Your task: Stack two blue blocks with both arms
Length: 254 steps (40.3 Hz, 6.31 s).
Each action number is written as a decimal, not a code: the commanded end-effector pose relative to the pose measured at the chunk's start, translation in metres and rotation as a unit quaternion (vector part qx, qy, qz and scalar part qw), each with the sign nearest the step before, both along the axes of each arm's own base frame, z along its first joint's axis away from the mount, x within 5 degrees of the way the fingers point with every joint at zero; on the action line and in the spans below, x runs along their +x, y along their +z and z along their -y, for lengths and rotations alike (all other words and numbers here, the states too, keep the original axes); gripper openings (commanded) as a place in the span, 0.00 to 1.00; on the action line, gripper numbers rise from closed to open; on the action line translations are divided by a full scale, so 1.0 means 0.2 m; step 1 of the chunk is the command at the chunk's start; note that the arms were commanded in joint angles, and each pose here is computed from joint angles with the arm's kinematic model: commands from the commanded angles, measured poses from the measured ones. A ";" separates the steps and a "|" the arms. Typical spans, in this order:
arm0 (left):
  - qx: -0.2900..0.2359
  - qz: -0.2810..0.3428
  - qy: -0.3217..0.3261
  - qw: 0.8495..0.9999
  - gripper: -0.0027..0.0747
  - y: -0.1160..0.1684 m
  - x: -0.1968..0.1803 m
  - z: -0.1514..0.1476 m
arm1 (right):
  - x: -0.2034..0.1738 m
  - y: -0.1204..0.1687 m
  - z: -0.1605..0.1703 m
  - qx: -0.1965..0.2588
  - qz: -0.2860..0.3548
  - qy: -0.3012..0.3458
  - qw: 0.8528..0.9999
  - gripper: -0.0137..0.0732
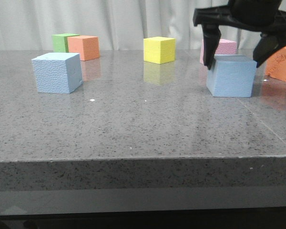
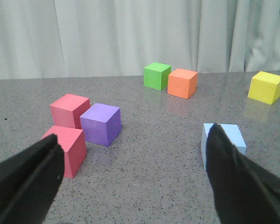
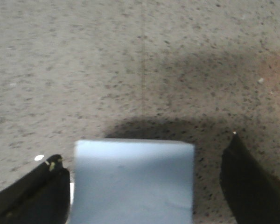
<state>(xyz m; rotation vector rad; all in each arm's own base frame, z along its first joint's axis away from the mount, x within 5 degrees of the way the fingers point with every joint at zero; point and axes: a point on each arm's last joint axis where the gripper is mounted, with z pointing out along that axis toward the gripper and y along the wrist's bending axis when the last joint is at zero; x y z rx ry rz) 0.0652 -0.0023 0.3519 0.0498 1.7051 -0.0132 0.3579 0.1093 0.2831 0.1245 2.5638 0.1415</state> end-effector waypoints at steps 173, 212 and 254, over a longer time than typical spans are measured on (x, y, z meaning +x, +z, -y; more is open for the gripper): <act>-0.009 0.062 -0.002 0.998 0.82 0.09 0.01 0.00 | -1.15 0.53 0.23 -0.041 0.312 0.281 0.907 0.89; 0.033 -0.146 -0.152 0.977 0.82 0.16 0.56 0.30 | -1.15 0.53 0.23 -0.041 0.312 0.281 0.907 0.89; 0.001 -0.382 -0.114 0.917 0.82 -0.18 1.56 0.68 | -1.15 0.53 0.23 -0.041 0.312 0.281 0.907 0.89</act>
